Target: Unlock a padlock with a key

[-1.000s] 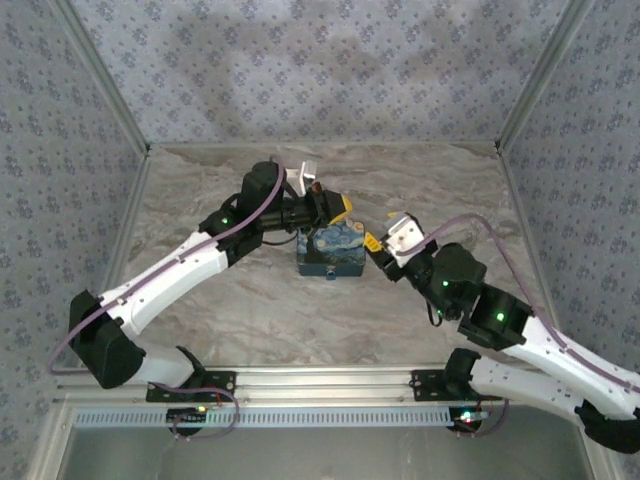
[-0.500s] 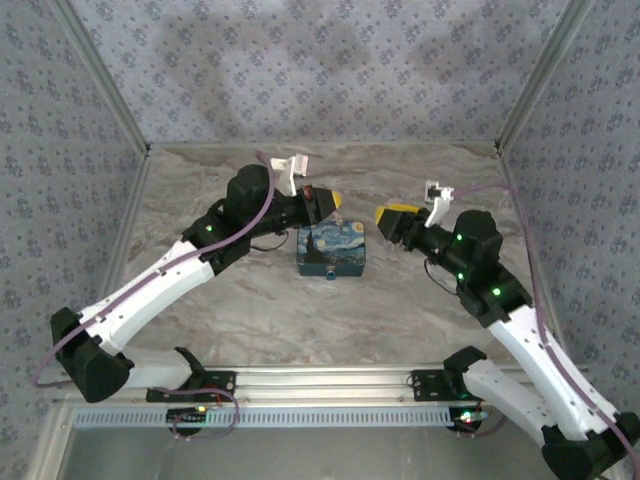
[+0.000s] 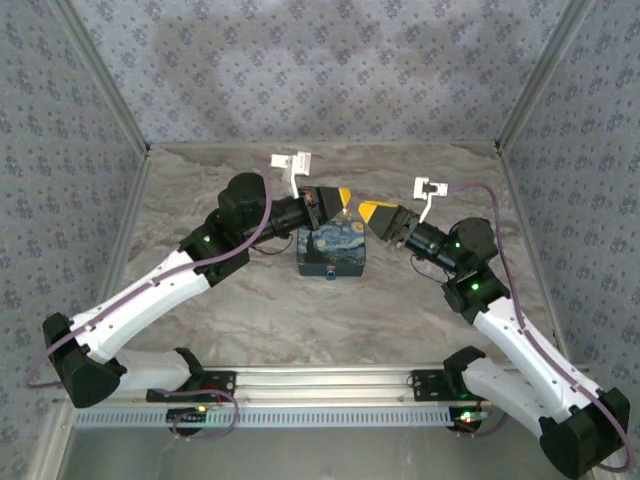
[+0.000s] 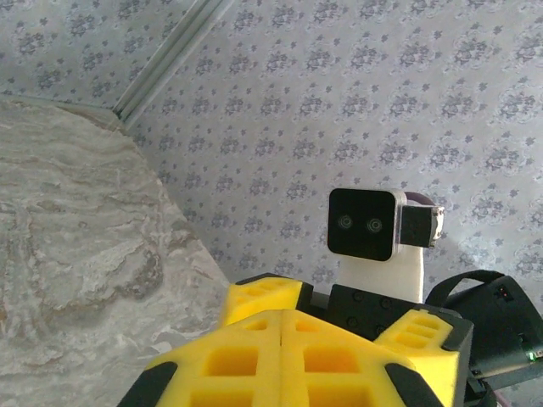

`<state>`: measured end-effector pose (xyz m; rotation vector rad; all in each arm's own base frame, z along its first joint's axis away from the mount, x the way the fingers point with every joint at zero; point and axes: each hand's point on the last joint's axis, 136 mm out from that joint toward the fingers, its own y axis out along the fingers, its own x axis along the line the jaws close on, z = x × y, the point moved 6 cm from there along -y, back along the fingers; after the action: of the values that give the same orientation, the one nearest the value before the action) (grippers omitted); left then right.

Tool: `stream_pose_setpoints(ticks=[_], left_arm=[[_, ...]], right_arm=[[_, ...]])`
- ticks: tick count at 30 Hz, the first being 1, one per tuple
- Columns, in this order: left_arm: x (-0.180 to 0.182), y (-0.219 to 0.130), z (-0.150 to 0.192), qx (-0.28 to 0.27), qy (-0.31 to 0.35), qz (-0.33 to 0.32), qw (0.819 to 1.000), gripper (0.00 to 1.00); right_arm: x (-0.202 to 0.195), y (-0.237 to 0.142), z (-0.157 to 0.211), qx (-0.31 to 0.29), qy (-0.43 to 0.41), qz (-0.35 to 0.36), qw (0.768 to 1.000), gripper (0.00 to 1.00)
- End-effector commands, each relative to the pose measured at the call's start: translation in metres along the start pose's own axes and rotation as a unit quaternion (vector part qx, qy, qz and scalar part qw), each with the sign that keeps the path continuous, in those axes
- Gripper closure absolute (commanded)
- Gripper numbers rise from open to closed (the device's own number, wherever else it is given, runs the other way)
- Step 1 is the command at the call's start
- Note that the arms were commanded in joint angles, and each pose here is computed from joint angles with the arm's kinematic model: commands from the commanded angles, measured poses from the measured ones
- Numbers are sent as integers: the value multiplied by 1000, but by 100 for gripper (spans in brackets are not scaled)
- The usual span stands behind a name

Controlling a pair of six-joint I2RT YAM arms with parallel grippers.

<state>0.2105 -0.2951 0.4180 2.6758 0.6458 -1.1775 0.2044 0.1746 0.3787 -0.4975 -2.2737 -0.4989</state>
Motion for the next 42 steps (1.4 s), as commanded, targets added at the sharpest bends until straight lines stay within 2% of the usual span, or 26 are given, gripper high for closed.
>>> stream_pose_setpoints(ticks=[1,10,20,31,34,38,42], left_arm=[[-12,1,-6,-22,15,27,999,100],[-15,0,-6,-26,15,30,999,100],[-15,-1,-6,-39,11,30,999,100],[-16,-3,-6,-46,9,33,998,100],[-17,-2,-5,-44,8,36,998,100],[-20,-3,-6,-45,9,41,998,100],[-20,-4,-5,-46,9,41,998,100]], right_arm=[[14,3,-4,-8,-6,-39,999,38],[22,12,-1,5,-9,-60,998,47],[26,15,4,13,-8,-68,998,52],[20,16,6,8,-2,-58,998,73],[21,17,4,5,-3,-58,998,82],[19,18,3,7,-3,-55,998,100],[17,16,2,1,-2,-49,999,100]])
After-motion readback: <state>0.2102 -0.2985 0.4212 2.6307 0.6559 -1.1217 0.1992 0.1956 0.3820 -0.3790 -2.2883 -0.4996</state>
